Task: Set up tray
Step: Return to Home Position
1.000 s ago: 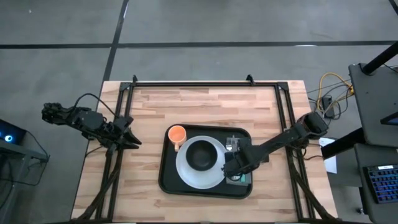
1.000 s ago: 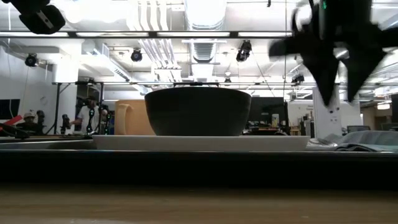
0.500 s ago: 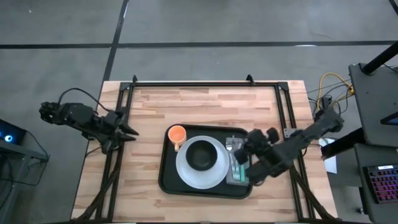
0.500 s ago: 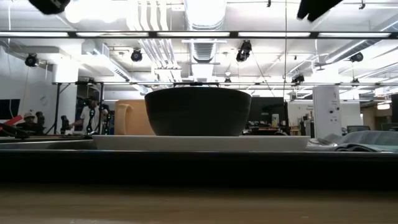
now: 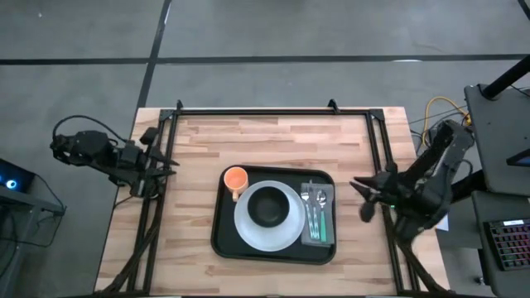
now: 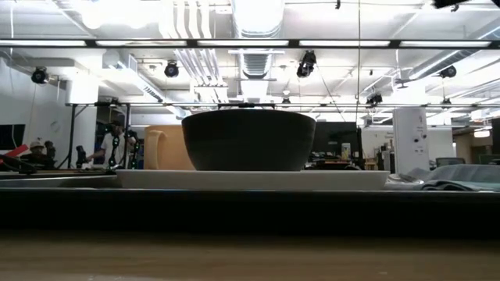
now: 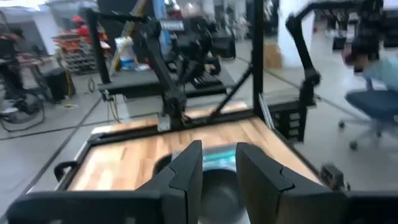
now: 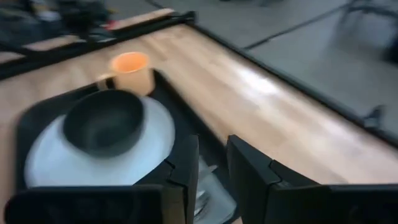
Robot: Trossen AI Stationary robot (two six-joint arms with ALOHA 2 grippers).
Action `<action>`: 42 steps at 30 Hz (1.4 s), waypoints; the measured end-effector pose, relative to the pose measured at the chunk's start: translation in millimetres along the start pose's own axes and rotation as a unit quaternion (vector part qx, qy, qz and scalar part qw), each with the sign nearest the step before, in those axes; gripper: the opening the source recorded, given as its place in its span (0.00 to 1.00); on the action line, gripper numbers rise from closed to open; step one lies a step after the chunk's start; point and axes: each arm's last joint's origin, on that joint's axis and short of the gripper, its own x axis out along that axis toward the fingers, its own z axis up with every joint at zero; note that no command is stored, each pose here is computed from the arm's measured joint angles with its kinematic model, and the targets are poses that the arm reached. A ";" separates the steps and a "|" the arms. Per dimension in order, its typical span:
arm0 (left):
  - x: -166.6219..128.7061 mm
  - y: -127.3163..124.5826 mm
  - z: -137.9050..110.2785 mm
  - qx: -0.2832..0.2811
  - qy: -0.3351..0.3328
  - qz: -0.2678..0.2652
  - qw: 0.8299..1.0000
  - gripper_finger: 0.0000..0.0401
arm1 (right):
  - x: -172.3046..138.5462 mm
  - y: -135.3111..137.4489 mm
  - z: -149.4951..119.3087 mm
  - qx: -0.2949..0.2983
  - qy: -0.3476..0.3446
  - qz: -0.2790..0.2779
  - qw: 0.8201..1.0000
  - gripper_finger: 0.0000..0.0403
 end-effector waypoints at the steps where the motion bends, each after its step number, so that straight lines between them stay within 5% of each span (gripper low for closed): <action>1: 0.2 0.4 1.5 -0.003 -0.007 0.006 1.000 0.20 | -4.6 -6.8 -4.8 0.005 -0.001 0.020 1.000 0.18; 7: 0.7 1.6 9.4 0.014 -0.046 0.020 0.999 0.20 | -21.5 -49.0 -23.9 0.071 0.016 0.136 0.988 0.17; 12: -2.6 5.3 11.3 0.009 -0.044 0.071 0.996 0.20 | -20.4 -71.8 -33.5 0.099 0.094 0.178 0.974 0.19; 23: 13.3 0.6 -15.9 -0.079 0.005 0.082 0.993 0.20 | -34.8 -67.4 -36.9 -0.075 -0.128 0.290 0.945 0.19; 30: 25.9 -2.8 -24.5 -0.087 -0.030 0.082 0.992 0.20 | -39.2 -84.6 -44.6 -0.117 -0.154 0.360 0.913 0.17; 37: 27.0 -3.0 -23.8 -0.099 -0.036 0.082 0.991 0.20 | -25.9 -114.2 -54.8 -0.089 -0.136 0.477 0.864 0.20; 42: 29.9 -4.2 -22.1 -0.114 -0.041 0.068 0.990 0.20 | -36.1 -111.6 -69.7 -0.100 -0.156 0.513 0.838 0.21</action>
